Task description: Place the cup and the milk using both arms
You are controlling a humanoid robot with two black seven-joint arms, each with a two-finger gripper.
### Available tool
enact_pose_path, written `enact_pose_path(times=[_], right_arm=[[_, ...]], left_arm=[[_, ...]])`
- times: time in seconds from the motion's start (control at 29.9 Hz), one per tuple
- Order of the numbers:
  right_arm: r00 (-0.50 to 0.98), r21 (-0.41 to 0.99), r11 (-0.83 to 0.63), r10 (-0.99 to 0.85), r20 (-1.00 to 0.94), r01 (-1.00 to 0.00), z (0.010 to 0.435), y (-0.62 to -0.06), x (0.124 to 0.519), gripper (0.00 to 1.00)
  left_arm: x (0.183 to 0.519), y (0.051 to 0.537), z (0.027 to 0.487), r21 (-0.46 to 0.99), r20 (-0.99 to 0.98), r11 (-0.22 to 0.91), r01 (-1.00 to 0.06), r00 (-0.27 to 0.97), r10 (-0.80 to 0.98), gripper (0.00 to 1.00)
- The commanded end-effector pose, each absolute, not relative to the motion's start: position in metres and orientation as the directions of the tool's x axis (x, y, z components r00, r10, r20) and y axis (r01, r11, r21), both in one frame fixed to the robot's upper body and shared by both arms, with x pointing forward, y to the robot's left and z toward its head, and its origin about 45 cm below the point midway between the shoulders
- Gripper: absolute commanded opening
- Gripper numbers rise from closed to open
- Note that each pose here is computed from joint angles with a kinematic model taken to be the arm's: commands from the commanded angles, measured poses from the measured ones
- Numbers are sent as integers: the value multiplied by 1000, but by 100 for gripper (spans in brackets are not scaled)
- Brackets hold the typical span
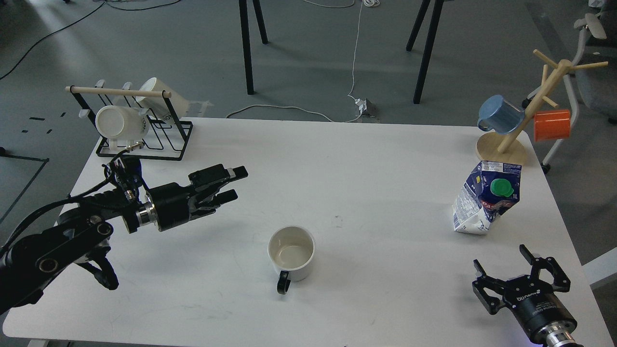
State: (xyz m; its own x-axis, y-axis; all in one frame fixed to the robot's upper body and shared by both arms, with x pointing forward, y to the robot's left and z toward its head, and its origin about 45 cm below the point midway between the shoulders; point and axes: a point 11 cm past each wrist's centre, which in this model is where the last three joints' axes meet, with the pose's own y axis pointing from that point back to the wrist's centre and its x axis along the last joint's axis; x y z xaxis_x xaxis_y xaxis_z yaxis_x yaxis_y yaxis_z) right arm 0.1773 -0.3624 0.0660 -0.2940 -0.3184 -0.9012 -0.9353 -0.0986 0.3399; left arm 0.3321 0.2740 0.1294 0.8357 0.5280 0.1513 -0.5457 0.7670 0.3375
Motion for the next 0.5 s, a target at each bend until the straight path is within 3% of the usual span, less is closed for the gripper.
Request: enact_pose_path(times=[0.0,0.47], right_arm=[[-273,320,-107,-317,-908,-941,70,-359,186,98],[-206,244,-94,-304,-930,-965,88,-363,225,98]], left_arm=[[327,275,124,345,139,766,-543,836,531,99],[310,280,104,391,151,747,-537,838,524,99]])
